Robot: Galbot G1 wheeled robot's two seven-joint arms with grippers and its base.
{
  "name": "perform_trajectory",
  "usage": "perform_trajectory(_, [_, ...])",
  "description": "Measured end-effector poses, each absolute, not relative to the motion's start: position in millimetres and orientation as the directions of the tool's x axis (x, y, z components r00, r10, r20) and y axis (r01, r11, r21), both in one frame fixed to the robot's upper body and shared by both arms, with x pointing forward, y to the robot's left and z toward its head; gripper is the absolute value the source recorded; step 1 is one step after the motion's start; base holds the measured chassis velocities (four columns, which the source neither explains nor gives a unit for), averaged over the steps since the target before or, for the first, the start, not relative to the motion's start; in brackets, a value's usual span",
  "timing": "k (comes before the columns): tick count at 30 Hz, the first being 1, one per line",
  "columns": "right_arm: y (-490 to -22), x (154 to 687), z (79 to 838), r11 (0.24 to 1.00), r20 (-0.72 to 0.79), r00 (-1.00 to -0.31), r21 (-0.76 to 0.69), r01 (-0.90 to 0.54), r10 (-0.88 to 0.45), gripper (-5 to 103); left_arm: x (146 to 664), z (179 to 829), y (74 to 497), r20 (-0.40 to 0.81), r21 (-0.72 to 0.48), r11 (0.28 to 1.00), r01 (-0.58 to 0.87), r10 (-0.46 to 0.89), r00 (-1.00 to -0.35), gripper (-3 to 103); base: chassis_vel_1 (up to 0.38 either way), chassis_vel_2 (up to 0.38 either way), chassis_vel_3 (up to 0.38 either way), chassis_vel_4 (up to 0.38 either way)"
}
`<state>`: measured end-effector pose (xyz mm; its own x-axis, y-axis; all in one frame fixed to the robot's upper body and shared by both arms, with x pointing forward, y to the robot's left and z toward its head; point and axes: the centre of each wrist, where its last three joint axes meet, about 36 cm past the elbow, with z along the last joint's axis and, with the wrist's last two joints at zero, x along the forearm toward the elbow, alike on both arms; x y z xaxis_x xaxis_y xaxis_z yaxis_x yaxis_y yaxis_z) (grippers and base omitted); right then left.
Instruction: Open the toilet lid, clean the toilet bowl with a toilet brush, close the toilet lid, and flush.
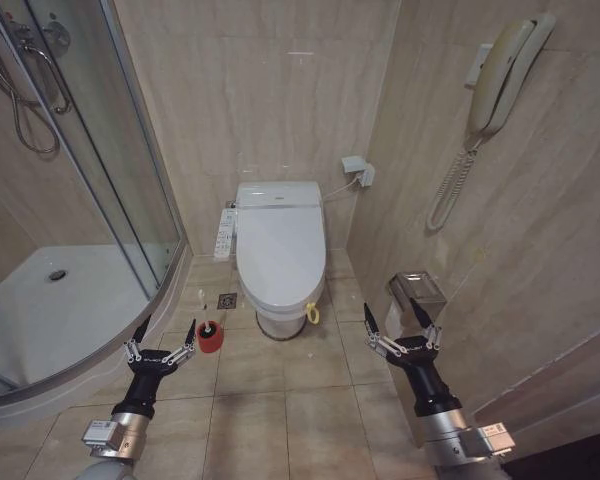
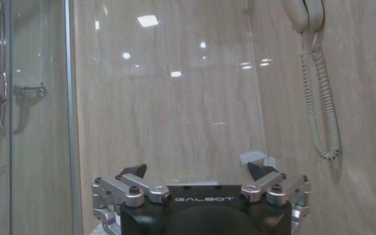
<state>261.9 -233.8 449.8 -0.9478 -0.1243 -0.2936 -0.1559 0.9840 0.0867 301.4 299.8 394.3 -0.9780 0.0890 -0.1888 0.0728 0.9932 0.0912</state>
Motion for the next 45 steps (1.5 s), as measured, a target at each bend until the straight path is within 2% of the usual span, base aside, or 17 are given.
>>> perform_trajectory(28, [-230.7, 264.0, 466.5, 0.982, -0.298, -0.946, 0.094, -0.164, -0.129, 100, 301.3, 394.2, 299.8, -0.189, 0.091, 0.993, 0.073, 0.089, -0.978, 100, -0.006, 0.005, 0.006, -0.006])
perform_trajectory(45, [-231.4, 263.2, 463.2, 0.982, -0.295, -0.946, 0.096, -0.165, -0.131, 100, 301.7, 394.4, 299.8, -0.189, 0.091, 0.993, 0.073, 0.089, -0.978, 100, -0.18, 0.184, 0.161, -0.165])
